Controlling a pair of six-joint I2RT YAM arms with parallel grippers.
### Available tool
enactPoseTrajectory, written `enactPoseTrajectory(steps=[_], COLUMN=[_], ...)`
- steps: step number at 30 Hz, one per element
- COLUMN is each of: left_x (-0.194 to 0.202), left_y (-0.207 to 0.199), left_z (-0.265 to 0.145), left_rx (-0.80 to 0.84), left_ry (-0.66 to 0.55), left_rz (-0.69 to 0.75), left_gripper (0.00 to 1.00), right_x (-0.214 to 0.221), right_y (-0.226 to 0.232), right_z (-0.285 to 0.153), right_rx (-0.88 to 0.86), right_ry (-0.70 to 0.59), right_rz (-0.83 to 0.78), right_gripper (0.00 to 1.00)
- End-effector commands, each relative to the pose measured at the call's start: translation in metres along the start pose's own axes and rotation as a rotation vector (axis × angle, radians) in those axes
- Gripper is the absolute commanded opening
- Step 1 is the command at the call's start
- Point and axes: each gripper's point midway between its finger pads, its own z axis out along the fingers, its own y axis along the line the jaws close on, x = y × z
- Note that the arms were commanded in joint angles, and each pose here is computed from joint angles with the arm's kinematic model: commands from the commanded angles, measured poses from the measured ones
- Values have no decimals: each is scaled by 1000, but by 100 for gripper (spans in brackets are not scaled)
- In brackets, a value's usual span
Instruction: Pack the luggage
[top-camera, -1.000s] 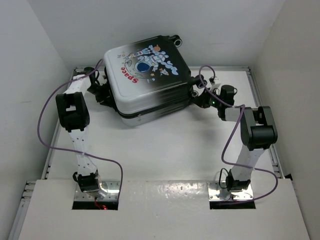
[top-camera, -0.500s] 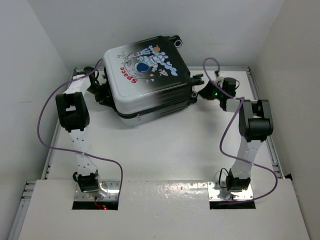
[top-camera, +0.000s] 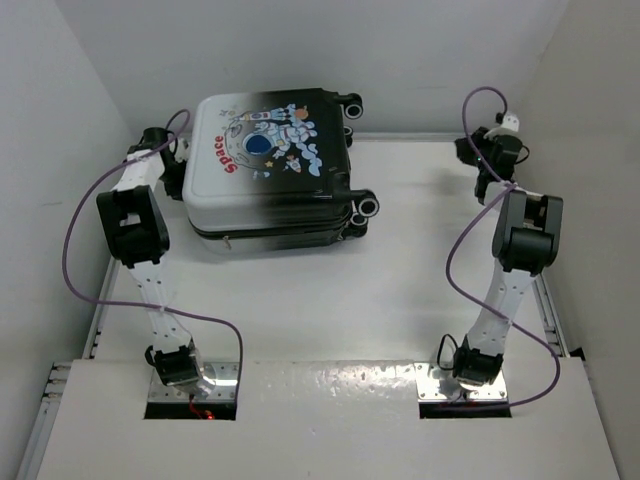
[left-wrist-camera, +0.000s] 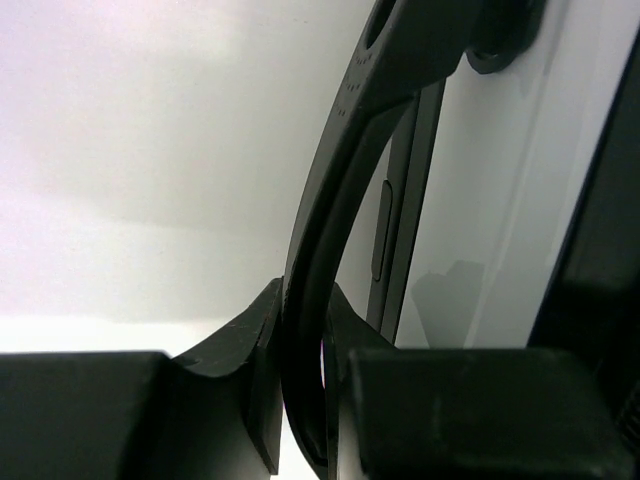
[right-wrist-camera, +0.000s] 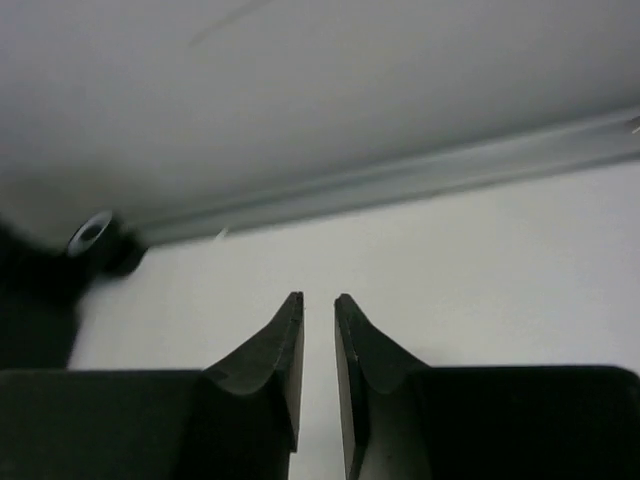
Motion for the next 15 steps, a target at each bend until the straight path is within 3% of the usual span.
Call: enactPoseTrajectory(steps=[1,2,3,4,5,7,8,15], left_x=[69,62,65,70,67,77,81,90], left_y=[77,66,59,48,43,25,23,18], left_z=[46,41,40,39,37,33,34,33], left_rx=[-268,-221,-185,-144,-121,-57,-43,-23], left_ry=[222,193,193,207,196,215,223,241], left_rz=[125,107,94,98,84,72,69,44], left_gripper=[0,0,0,0,0,0,0,0], right_x=[-1,44,52,34,81,72,101,114], right_y=[78,91,99,124,124,151,149,226], right_z=[-40,-70,-83,-103,-137,-165,-187,-244], right_rx=[-332,-417,-446,-519,-525,-617,-605,-810], right_ry=[90,220,246,228,330,294,359,358], right_rz=[58,130,137,100,144,47,86,62], right_gripper=[19,26,29,30,32,33,33,36])
